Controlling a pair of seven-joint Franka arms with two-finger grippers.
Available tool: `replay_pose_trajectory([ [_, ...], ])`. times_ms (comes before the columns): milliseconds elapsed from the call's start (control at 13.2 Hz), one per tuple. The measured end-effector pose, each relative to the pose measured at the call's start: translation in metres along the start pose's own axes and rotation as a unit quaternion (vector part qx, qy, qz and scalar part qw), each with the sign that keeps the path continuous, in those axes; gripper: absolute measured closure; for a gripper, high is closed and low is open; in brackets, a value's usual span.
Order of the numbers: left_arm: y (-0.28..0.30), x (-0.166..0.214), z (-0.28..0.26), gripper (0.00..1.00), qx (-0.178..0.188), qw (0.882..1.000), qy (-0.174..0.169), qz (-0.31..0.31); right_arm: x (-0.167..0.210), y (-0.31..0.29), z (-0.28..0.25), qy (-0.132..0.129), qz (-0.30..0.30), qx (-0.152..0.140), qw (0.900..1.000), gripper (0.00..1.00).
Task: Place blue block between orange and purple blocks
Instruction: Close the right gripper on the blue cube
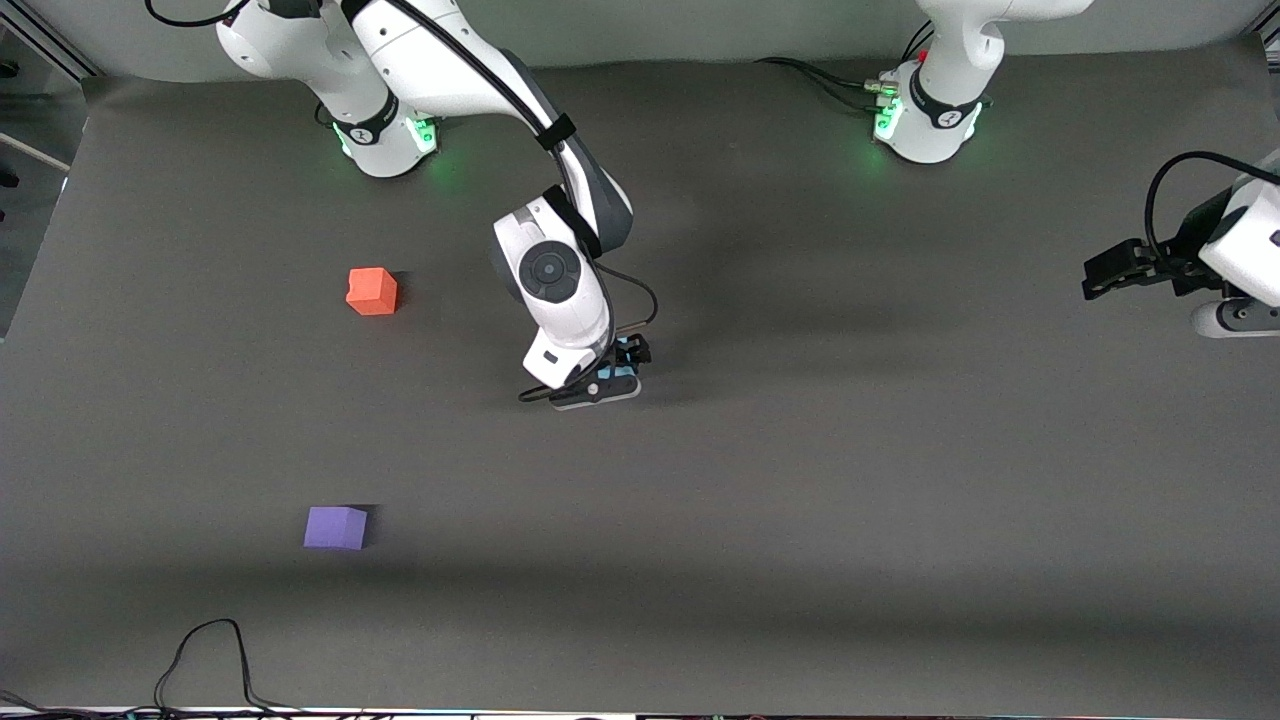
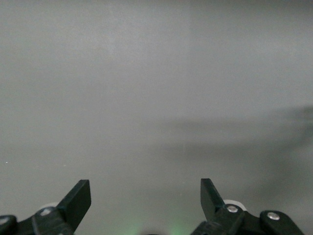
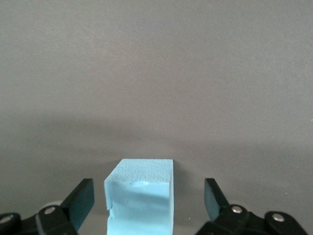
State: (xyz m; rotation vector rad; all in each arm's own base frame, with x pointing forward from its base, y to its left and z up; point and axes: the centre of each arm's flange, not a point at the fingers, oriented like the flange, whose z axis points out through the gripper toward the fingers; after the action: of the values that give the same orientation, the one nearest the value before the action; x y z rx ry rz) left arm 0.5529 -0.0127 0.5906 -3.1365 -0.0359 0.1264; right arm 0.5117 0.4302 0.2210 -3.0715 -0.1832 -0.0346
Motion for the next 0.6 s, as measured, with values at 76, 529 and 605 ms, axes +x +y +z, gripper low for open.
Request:
replay_pose_trajectory([
  [76, 0.001, -0.002, -0.004, 0.0, 0.0, 1.0, 0.004, 0.001, -0.006, 0.002, 0.01, 0.002, 0.007, 0.002, 1.0, 0.0],
  [529, 0.001, -0.005, -0.007, 0.0, -0.001, 1.0, 0.006, 0.021, -0.023, 0.0, 0.029, -0.003, 0.012, 0.001, 1.0, 0.18],
  [605, 0.001, -0.005, -0.006, 0.0, -0.001, 1.0, 0.005, 0.022, -0.023, 0.001, 0.029, -0.003, 0.012, 0.0, 1.0, 0.29],
])
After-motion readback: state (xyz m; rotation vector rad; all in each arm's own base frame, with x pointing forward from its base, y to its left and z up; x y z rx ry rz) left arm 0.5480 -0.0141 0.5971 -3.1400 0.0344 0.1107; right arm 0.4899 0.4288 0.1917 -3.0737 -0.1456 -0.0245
